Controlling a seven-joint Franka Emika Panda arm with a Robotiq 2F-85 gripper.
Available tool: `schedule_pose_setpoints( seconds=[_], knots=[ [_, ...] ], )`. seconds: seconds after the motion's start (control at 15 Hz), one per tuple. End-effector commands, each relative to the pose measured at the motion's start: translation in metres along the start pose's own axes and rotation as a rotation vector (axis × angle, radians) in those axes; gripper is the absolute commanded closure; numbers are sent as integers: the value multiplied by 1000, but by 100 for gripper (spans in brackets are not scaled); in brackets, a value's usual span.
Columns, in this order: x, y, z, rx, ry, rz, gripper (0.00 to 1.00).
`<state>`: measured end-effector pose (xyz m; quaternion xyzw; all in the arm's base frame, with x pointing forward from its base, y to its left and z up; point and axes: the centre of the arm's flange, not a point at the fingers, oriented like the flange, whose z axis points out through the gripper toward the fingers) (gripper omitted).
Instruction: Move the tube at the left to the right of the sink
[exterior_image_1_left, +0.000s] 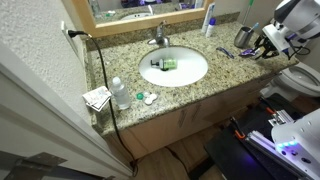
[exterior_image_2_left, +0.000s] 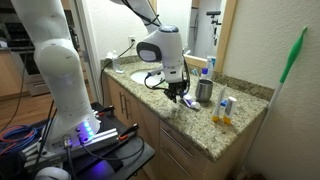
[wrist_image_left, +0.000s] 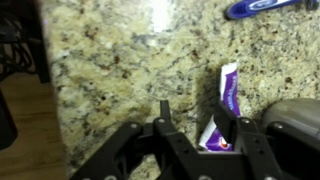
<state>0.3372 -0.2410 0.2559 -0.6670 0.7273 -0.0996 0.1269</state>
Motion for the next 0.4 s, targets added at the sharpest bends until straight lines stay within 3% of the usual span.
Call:
schedule_pose_setpoints(
  seconds=[0.0, 0.2, 0.27, 0.33],
  knots=[
    [-6, 40, -75, -26, -67, -138, 19],
    [0, 48, -111, 14, -113, -304, 1],
    [1, 48, -126, 23, -133, -351, 0],
    [17, 20, -76, -14, -87, -273, 10]
  ],
)
